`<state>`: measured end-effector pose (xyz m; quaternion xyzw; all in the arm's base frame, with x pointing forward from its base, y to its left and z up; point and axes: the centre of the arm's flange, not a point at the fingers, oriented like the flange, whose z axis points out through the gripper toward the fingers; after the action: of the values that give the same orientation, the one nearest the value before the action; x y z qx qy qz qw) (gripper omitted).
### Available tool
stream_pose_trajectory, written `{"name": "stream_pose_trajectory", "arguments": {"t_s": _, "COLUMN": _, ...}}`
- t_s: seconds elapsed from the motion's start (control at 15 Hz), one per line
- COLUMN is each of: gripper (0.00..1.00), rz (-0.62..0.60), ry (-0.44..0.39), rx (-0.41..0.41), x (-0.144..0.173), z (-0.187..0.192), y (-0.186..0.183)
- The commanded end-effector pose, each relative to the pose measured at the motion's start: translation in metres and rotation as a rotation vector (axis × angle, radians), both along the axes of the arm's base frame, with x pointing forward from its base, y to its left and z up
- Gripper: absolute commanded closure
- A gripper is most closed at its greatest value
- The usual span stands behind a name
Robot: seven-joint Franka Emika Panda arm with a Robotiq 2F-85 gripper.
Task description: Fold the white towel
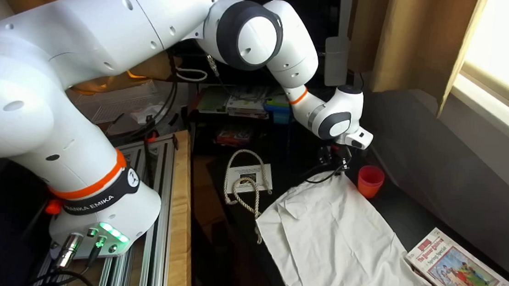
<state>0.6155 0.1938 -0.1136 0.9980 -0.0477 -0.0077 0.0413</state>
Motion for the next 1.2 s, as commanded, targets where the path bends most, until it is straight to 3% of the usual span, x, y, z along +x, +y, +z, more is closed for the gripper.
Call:
{"name": "stream_pose_trajectory", "arguments": {"t_s": 0.0, "gripper": 0.99, "rz": -0.006, "ry": 0.030, "rx": -0.006, "x": -0.012, "z": 0.026, "y": -0.025}}
{"name": "stream_pose_trajectory", "arguments": {"t_s": 0.8, "gripper": 0.99, "rz": -0.082, "ry": 0.076, "rx": -0.072, "x": -0.039, "z": 0.071, "y": -0.098}}
{"name": "stream_pose_trajectory", "arguments": {"t_s": 0.87, "gripper": 0.96, "rz": -0.070, "ry": 0.068, "rx": -0.062, "x": -0.019, "z": 0.056, "y": -0.084}}
{"name": "stream_pose_trajectory", "arguments": {"t_s": 1.13, "gripper": 0.99, "rz": -0.086, "ry": 0.078, "rx": -0.070, "x": -0.025, "z": 0.063, "y": -0.096}}
